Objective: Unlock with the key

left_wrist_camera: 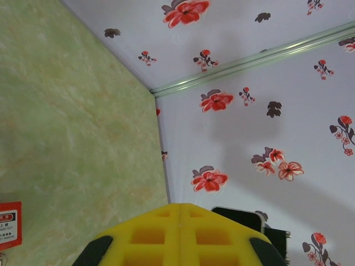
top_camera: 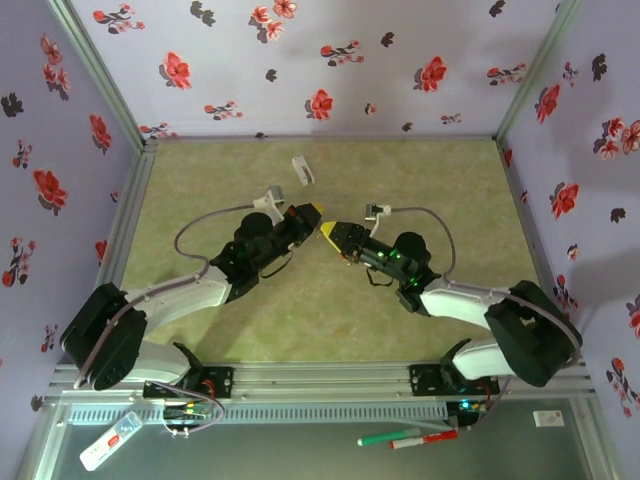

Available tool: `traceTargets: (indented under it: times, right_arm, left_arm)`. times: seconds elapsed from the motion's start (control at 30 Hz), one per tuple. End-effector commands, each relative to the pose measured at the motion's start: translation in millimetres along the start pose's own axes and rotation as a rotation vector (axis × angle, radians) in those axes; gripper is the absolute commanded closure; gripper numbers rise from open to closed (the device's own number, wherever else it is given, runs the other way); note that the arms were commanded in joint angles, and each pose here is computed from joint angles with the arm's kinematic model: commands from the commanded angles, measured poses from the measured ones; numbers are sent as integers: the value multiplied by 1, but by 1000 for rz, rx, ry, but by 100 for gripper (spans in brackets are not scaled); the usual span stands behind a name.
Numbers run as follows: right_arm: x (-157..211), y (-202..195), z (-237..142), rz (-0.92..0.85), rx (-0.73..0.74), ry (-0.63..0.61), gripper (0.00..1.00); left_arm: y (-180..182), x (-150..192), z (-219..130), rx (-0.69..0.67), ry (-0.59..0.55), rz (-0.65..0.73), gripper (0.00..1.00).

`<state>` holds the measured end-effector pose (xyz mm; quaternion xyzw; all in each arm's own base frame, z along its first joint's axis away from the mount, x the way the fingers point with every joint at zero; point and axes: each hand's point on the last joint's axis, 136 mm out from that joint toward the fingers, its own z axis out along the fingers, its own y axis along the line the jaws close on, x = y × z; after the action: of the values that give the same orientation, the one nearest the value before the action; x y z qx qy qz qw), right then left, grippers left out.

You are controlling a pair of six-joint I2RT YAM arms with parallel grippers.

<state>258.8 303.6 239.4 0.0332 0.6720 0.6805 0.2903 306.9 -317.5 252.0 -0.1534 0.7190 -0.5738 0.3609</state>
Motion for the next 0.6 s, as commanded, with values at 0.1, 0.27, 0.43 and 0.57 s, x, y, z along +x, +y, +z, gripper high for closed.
traceTargets:
  times: [0.1, 0.27, 0.43, 0.57]
  right_arm:
    - [-5, 15, 9, 12, -99, -23, 60]
    - [-4, 14, 11, 20, -107, -21, 68]
    - [-5, 16, 12, 22, -111, -22, 82]
    - [-5, 16, 12, 23, -103, -15, 97]
  left_arm:
    - [-4, 2, 2, 25, -19, 20, 100]
    - [-2, 4, 3, 29, -16, 13, 100]
    - [1, 7, 1, 38, -16, 2, 100]
    - [4, 7, -2, 48, -19, -3, 100]
